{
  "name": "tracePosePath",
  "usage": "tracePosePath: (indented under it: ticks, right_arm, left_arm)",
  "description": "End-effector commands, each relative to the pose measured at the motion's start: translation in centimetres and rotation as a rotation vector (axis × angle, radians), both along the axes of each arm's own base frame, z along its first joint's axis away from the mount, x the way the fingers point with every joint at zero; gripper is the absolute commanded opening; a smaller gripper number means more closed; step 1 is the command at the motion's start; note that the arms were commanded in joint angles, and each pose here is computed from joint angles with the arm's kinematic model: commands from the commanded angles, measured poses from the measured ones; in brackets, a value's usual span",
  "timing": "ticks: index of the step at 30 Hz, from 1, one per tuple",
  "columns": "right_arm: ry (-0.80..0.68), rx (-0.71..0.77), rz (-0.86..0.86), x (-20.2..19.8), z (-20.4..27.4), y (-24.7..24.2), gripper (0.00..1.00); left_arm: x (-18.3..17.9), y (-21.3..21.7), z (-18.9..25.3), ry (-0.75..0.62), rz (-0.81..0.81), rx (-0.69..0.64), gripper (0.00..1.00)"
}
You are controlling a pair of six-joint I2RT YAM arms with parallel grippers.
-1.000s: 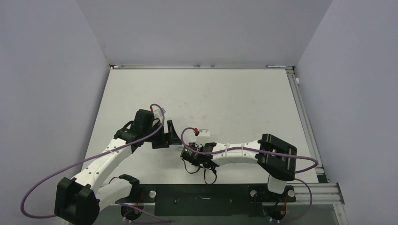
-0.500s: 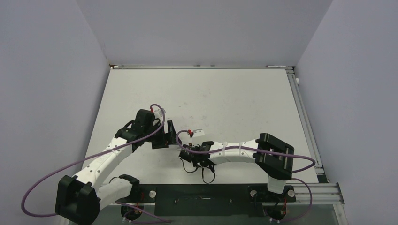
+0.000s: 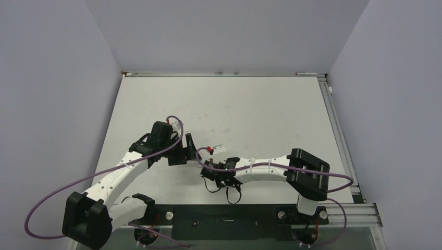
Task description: Load the batteries into the remote control
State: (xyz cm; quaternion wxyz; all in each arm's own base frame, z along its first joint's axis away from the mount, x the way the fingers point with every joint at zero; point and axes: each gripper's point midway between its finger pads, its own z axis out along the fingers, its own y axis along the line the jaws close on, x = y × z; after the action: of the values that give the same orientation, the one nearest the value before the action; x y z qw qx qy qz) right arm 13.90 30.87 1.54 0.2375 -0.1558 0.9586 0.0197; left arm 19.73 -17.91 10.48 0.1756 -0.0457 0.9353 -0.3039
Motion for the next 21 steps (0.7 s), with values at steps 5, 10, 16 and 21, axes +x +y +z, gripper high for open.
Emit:
tracePosePath:
  ticks: [5, 10, 16, 21]
  right_arm:
    - [0.077, -0.054, 0.07, -2.0, -1.3, -2.1, 0.11]
    - [0.06, -0.062, 0.096, -1.7, -1.1, -2.1, 0.09]
    - [0.025, -0.051, 0.154, -1.1, 0.4, -2.0, 0.09]
    - [-0.002, -0.034, 0.204, -0.6, 2.0, -2.2, 0.08]
  left_arm:
    - [1.0, 0.1, -0.2, -0.004, 0.034, 0.0, 0.79]
    - [1.0, -0.1, -0.9, 0.018, 0.039, -0.004, 0.79]
    - [1.1, -0.2, -1.6, 0.036, 0.038, 0.001, 0.79]
    - [1.4, -0.3, -2.1, 0.046, 0.043, 0.001, 0.79]
